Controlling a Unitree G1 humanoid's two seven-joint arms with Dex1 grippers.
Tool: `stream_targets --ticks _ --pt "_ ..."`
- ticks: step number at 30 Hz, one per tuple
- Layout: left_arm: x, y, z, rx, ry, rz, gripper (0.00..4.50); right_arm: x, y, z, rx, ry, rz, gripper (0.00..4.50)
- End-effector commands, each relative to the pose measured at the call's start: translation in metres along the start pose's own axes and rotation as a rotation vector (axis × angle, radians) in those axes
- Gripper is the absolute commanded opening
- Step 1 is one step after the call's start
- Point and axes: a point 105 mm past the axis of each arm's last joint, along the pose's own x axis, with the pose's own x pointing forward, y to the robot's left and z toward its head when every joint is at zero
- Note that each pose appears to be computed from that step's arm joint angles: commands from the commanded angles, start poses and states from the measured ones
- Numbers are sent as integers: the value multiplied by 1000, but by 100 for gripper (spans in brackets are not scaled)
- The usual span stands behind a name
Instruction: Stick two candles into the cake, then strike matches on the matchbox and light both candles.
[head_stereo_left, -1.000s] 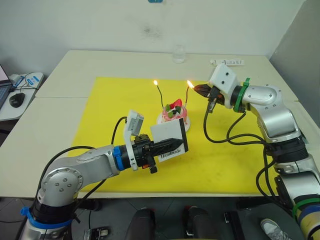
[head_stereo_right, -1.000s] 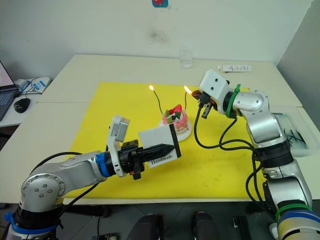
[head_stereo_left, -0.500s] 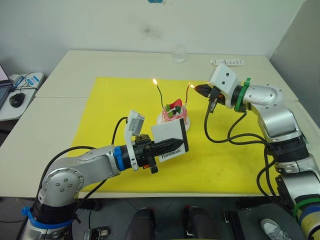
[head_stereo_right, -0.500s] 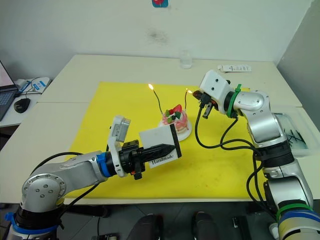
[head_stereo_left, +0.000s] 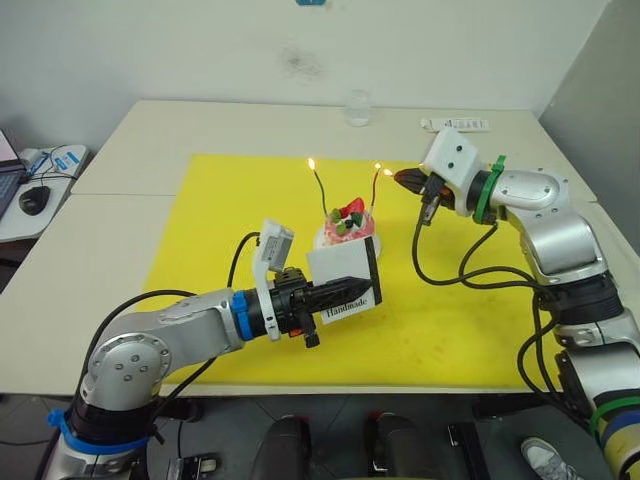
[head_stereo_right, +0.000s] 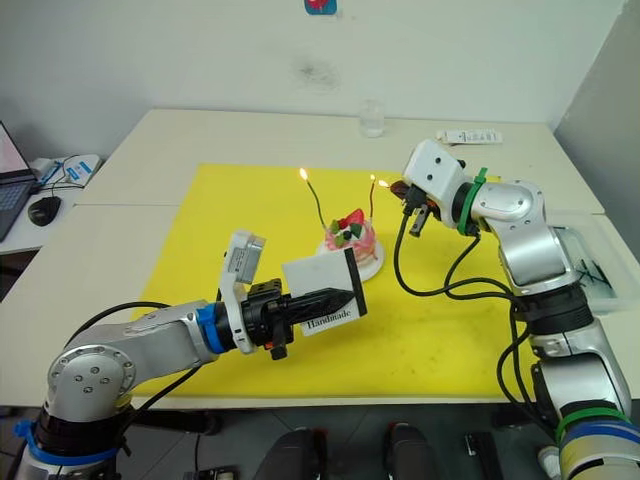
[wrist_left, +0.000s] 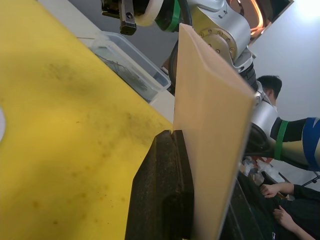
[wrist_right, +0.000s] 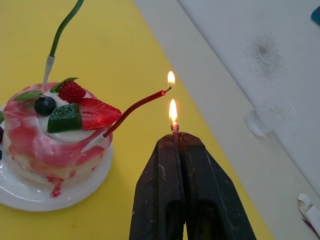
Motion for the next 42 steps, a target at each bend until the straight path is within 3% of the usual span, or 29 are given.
stream_targets --ticks 1,4,9,13,17,24,28,37,42 --pt "0 -10 3 58 4 -37 0 -34 -20 -1 -47 36 -85 1" --pt "1 -11 -3 137 53 -41 0 -57 -24 -18 -31 120 -137 1" --pt "9 -18 2 257 52 -90 0 -100 -39 -62 144 274 -392 1" --pt "15 -20 2 292 57 -118 0 -133 -42 -101 378 406 -577 1" --pt "16 -17 -3 294 68 -128 0 -162 -48 -126 387 517 -715 1" --pt "16 -16 -5 311 81 -138 0 -188 -42 -158 475 626 -800 1" --pt "16 -15 -5 314 82 -139 0 -192 -43 -164 502 620 -828 99" --pt "11 -13 -9 289 91 -134 0 -183 -58 -143 425 528 -854 432" --pt "9 -4 -19 235 131 -100 0 -146 -57 -103 346 344 -723 448"
